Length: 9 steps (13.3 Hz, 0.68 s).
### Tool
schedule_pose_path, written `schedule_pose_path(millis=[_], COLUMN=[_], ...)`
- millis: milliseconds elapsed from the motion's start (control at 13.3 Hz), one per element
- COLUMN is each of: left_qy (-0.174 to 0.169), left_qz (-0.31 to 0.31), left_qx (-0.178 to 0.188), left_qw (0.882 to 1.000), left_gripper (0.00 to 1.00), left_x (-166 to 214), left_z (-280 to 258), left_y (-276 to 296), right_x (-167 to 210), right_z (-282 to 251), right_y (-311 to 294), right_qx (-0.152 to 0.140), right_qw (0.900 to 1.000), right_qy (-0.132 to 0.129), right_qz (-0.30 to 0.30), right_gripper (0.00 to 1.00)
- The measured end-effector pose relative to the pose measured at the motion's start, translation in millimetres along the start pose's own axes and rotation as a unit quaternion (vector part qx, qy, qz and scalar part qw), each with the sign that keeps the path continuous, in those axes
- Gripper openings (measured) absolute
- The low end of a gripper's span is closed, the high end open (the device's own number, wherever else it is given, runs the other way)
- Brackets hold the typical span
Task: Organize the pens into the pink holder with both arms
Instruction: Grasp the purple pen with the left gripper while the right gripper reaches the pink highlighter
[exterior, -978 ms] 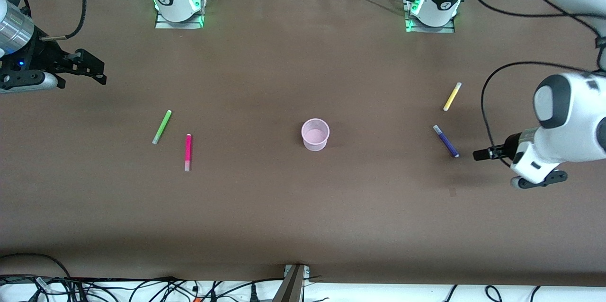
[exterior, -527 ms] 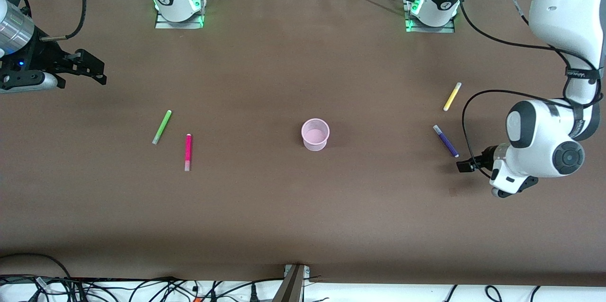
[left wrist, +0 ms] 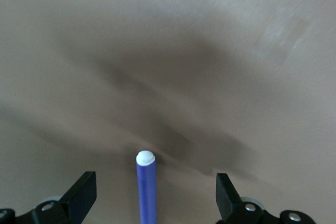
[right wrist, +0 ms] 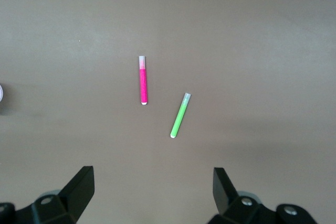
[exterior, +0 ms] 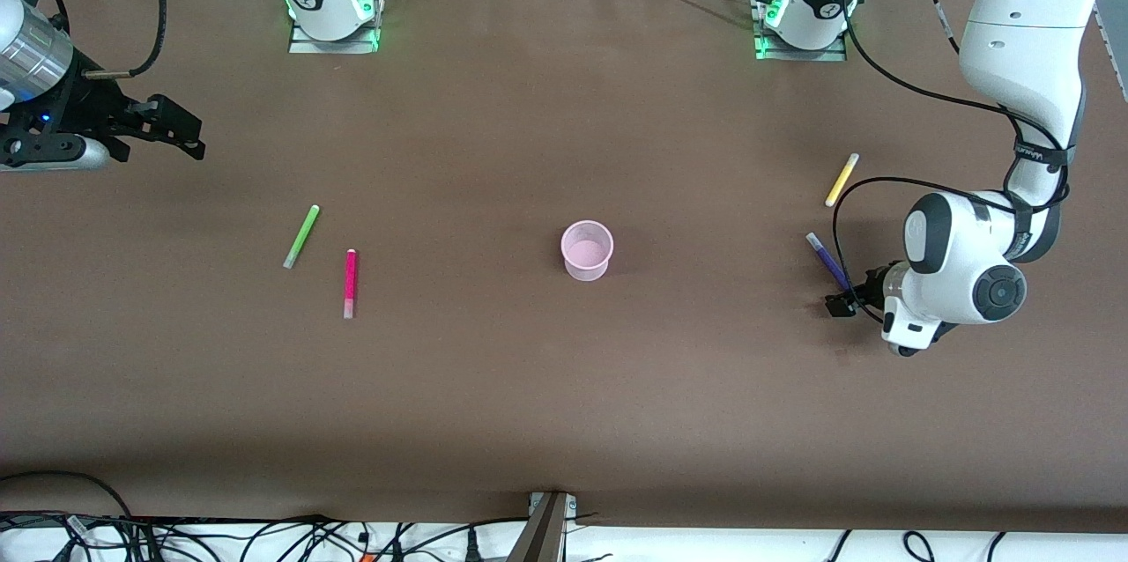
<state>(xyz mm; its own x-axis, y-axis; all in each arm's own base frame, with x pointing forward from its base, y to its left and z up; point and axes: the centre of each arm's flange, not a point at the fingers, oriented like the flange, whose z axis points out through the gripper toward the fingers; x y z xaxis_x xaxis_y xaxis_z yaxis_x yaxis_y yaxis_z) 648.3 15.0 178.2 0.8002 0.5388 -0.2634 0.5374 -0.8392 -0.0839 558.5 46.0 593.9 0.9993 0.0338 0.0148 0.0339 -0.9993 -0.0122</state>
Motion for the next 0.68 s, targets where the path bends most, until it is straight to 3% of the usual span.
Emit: schedule_pose_path(millis=[301,376,677], left_qy=[0.01,0.011,0.011], left_qz=[-0.007,-0.008,-0.009], left_qx=[-0.005,-0.005,-0.005], left_qw=[1.0,1.0,1.0], left_gripper=[0.95,0.88,0.43], left_x=[-7.8,-9.1,-10.7], left_z=[8.1,7.8,7.5], left_y=[-4.9,-5.6,-6.5], right_x=[2.0,3.5,8.3], right_z=[4.4,7.9,23.0], right_y=[0.4,0.5,-16.2], right_qx=[0.0,0.0,0.001], right_qw=[1.0,1.0,1.0], right_qy=[-0.004,-0.007,-0.021], right_qz=[0.0,0.0,-0.015], right_gripper=[1.0,1.0,1.0])
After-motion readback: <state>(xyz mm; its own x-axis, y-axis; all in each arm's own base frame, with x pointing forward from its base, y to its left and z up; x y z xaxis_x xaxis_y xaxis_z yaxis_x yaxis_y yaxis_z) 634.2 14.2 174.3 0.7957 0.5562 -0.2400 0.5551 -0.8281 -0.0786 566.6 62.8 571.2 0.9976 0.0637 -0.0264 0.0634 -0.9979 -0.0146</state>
